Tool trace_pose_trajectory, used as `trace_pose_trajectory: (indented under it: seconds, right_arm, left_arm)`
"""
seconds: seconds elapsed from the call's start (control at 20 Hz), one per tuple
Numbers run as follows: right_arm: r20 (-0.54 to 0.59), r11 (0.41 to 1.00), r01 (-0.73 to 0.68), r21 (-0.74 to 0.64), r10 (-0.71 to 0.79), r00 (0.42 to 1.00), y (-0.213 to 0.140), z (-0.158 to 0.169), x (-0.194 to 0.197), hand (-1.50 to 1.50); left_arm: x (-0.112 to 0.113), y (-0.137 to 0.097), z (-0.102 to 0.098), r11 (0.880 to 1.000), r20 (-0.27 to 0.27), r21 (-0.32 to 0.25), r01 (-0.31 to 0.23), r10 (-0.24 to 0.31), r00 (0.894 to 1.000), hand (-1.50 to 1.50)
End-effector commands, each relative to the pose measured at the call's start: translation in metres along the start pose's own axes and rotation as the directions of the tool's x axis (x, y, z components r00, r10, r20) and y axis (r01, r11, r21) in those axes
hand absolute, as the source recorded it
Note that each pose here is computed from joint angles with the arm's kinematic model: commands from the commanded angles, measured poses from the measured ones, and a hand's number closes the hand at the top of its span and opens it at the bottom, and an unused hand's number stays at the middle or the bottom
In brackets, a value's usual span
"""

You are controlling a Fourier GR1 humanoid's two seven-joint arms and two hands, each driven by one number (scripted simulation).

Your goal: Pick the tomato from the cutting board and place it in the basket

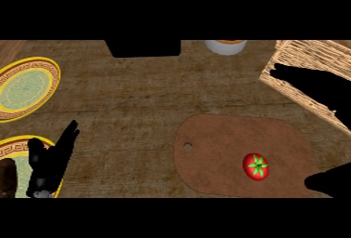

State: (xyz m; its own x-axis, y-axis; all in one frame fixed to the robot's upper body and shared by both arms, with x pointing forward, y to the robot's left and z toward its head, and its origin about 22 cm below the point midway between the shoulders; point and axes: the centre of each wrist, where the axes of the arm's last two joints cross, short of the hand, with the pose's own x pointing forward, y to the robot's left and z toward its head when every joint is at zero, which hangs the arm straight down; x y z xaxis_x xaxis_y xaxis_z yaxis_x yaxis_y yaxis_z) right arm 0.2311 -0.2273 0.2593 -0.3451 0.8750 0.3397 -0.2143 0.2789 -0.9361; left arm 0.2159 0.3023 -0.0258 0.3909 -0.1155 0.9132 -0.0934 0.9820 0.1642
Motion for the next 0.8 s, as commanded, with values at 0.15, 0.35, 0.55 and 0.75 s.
trace_pose_trajectory:
  seconds: [0.15,0.35,0.55,0.75]
  right_arm:
    - [-0.069,0.957,-0.129,0.260,0.151,0.986,-0.053,0.024,0.007,-1.50]
    - [-0.089,0.946,-0.132,0.296,0.165,0.982,-0.067,0.034,0.010,-1.50]
    - [-0.081,0.940,-0.112,0.322,0.145,0.986,-0.085,0.047,0.016,-1.50]
    - [-0.107,0.953,-0.058,0.298,0.093,0.990,-0.066,0.038,0.008,-1.50]
  left_arm:
    - [-0.030,0.003,0.009,1.000,-0.172,-0.012,0.003,-0.005,0.985,0.00]
    - [-0.030,-0.018,0.011,0.998,-0.159,-0.066,-0.010,-0.001,0.987,0.00]
    - [-0.030,-0.001,0.006,1.000,-0.160,-0.014,-0.018,0.015,0.987,0.00]
    - [-0.028,-0.003,0.003,0.998,-0.157,-0.057,-0.005,-0.004,0.988,0.00]
